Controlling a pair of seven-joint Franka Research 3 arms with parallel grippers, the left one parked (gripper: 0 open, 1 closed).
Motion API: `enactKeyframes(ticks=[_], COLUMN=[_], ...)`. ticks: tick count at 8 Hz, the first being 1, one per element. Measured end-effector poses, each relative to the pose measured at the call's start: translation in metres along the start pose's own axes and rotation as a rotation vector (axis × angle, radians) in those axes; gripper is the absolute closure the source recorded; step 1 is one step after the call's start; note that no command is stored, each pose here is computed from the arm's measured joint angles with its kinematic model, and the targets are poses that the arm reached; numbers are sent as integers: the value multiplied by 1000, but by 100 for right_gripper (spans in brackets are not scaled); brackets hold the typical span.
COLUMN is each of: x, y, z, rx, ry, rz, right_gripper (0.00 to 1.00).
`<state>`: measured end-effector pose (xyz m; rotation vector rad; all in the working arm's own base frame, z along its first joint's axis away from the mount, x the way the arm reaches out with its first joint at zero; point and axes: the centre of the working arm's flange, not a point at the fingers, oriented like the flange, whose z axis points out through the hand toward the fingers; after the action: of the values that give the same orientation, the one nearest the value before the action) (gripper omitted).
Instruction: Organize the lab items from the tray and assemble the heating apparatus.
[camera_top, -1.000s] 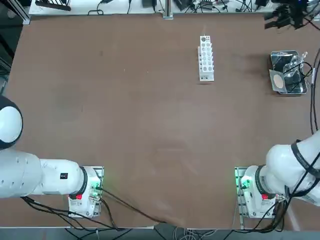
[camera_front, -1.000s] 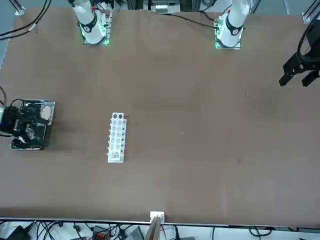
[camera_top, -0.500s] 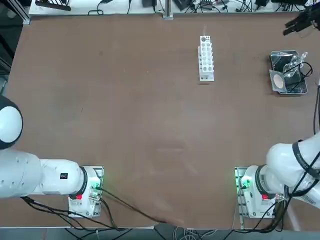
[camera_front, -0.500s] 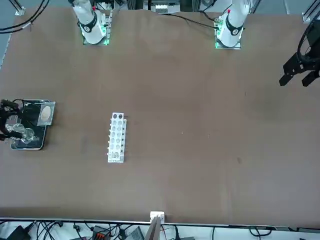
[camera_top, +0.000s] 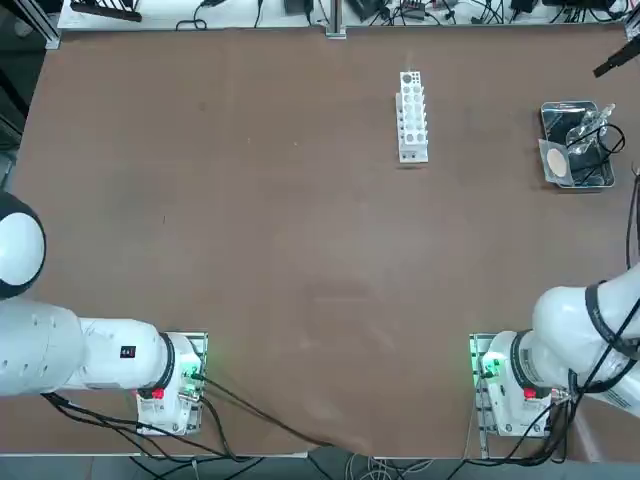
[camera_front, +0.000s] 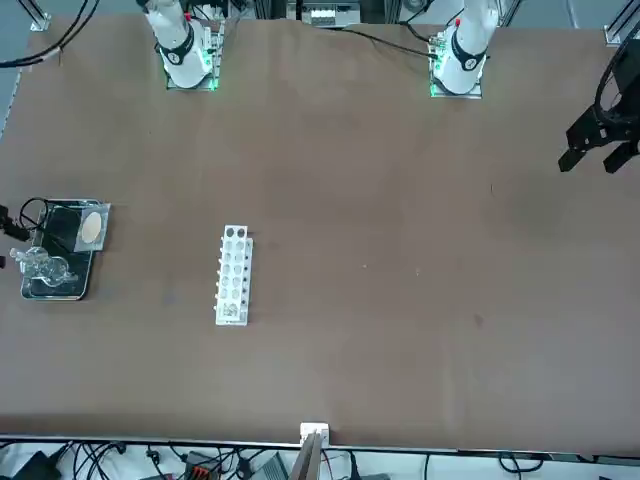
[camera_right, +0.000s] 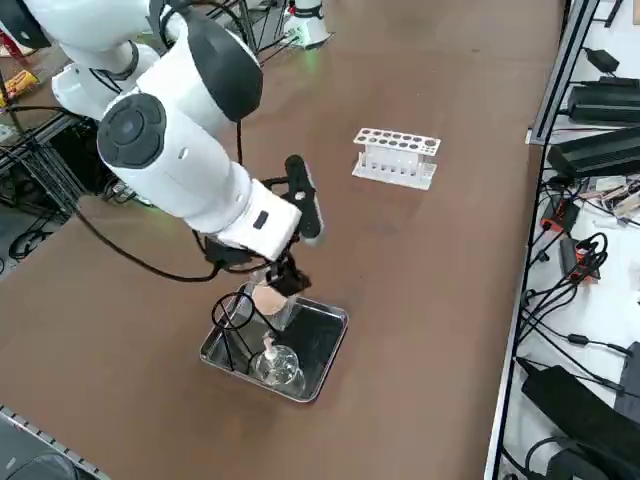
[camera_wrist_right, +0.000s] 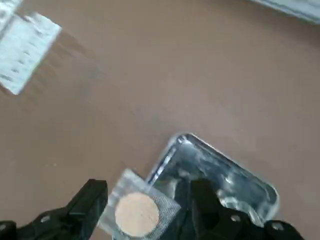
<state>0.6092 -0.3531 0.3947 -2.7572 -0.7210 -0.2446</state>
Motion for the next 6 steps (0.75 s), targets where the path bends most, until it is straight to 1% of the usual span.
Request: enactKeyframes(ticks=[3, 4, 6], x=[-12, -12, -12], y=[13, 16, 27], z=[-1, 5, 27], rx=[-158, -187, -231], ry=[-152, -177, -178], rz=[256, 331, 416], right_gripper=[1, 1, 0])
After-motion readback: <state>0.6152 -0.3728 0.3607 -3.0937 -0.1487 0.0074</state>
